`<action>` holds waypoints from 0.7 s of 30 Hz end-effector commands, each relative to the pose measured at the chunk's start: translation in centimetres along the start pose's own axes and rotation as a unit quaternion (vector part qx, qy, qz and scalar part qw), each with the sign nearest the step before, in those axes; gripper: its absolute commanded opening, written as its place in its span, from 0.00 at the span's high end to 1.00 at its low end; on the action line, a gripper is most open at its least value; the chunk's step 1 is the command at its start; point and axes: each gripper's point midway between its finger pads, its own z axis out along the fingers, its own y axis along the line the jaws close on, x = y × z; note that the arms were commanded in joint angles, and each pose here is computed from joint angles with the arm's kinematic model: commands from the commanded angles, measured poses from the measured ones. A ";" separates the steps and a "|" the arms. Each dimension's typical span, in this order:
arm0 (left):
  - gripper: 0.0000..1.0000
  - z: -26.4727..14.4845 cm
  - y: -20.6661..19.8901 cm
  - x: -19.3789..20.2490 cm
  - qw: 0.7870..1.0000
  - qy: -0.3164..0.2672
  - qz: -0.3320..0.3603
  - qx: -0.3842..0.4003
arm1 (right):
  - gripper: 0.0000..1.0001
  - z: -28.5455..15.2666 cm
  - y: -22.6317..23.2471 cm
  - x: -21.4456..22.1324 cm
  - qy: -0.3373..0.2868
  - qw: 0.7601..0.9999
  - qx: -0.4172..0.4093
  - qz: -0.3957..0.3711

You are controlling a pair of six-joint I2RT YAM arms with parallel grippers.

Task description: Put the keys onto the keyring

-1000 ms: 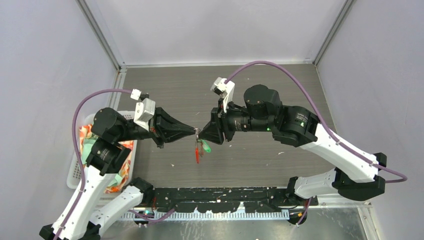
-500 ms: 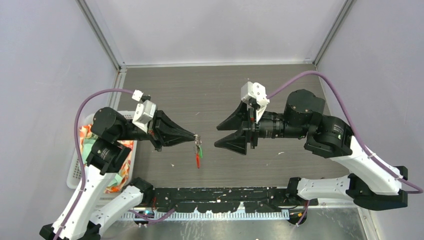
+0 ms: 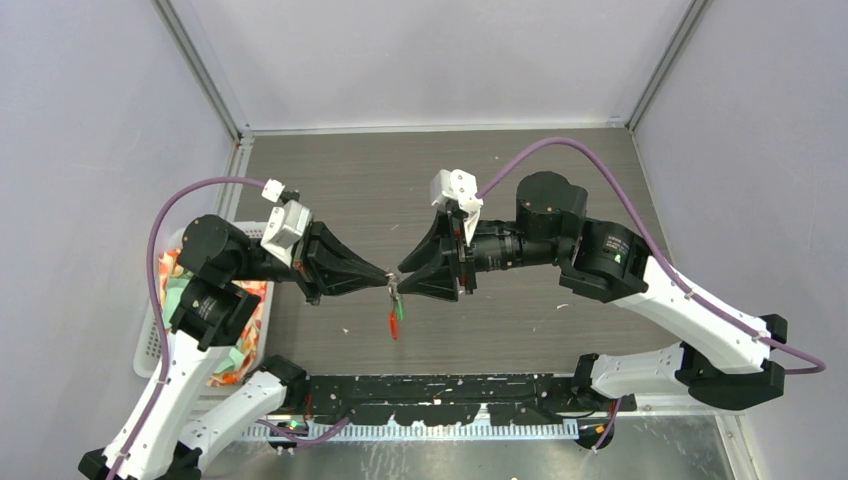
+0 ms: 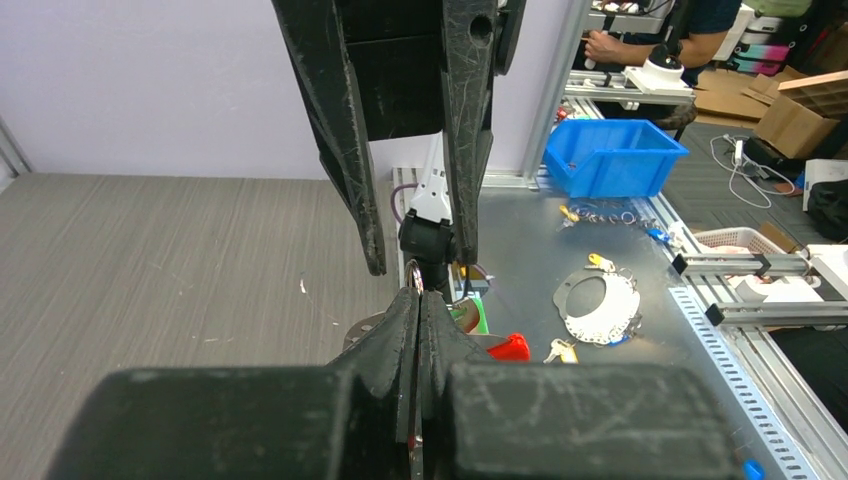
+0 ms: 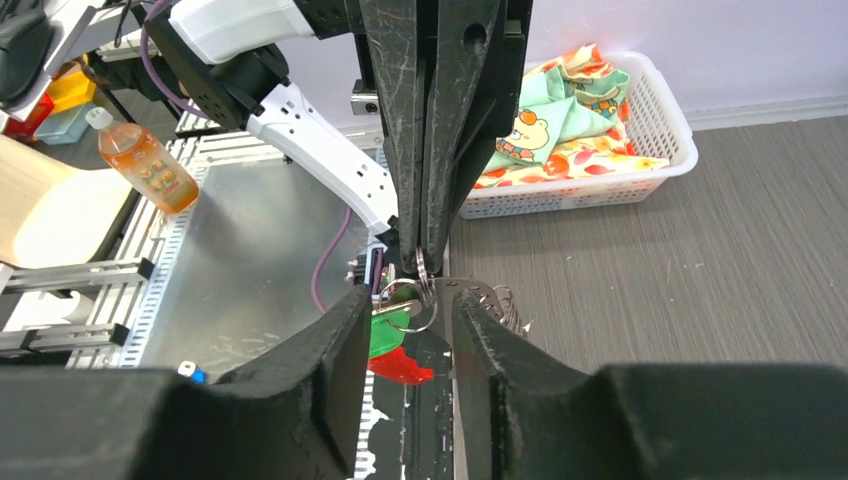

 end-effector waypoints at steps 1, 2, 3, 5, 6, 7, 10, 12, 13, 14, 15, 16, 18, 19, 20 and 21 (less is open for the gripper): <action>1.00 -0.1 -1.5 -2.4 0.999 -0.021 0.041 0.014 | 0.61 0.0 0.5 -2.1 -0.038 0.999 -0.018 -0.016; 1.00 -0.2 -1.5 -2.4 0.999 -0.021 0.042 0.015 | 0.64 0.2 0.4 -2.1 -0.039 0.999 -0.017 -0.014; 1.00 -0.1 -1.5 -2.4 0.999 -0.021 0.042 0.015 | 0.65 0.2 0.4 -2.1 -0.039 0.999 -0.016 -0.013; 1.00 -0.1 -1.5 -2.4 0.999 -0.021 0.041 0.016 | 0.66 0.4 0.0 -2.0 -0.039 0.999 -0.009 -0.010; 1.00 -0.2 -1.6 -2.4 0.999 -0.021 0.042 0.017 | 0.65 0.5 -0.2 -1.9 -0.038 0.999 -0.004 -0.009; 1.00 -0.2 -1.6 -2.5 0.999 -0.021 0.042 0.018 | 0.65 0.5 -0.4 -1.8 -0.038 0.999 -0.001 -0.008; 1.00 -0.1 -1.6 -2.5 0.999 -0.021 0.042 0.017 | 0.65 0.6 -0.4 -2.0 -0.042 0.999 -0.008 -0.006; 1.00 -0.1 -1.6 -2.6 0.999 -0.022 0.043 0.017 | 0.67 0.7 -0.3 -2.0 -0.041 0.999 -0.013 -0.004; 1.00 -0.1 -1.5 -2.6 0.999 -0.022 0.043 0.017 | 0.68 0.7 -0.2 -1.9 -0.040 0.999 -0.015 -0.002; 1.00 -0.1 -1.5 -2.6 0.999 -0.023 0.044 0.016 | 0.69 0.7 -0.3 -1.9 -0.038 0.999 -0.016 -0.001; 1.00 -0.1 -1.5 -2.6 0.999 -0.023 0.044 0.016 | 0.71 0.8 -0.3 -1.7 -0.036 0.999 -0.017 0.000; 1.00 -0.1 -1.5 -2.6 0.999 -0.024 0.044 0.015 | 0.75 0.8 -0.2 -1.6 -0.034 0.999 -0.019 0.001; 1.00 -0.1 -1.5 -2.7 0.999 -0.024 0.045 0.015 | 0.90 0.9 -0.2 -1.4 -0.029 0.999 -0.021 0.004; 1.00 -0.1 -1.5 -2.7 0.999 -0.024 0.045 0.015 | 0.97 0.8 -0.3 -1.4 -0.028 0.999 -0.019 0.004; 1.00 -0.1 -1.5 -2.7 0.999 -0.024 0.045 0.015 | 0.99 0.8 -0.3 -1.4 -0.028 0.999 -0.017 0.005; 1.00 -0.1 -1.5 -2.6 0.999 -0.023 0.045 0.014 | 0.99 0.7 -0.4 -1.3 -0.026 1.000 -0.014 0.007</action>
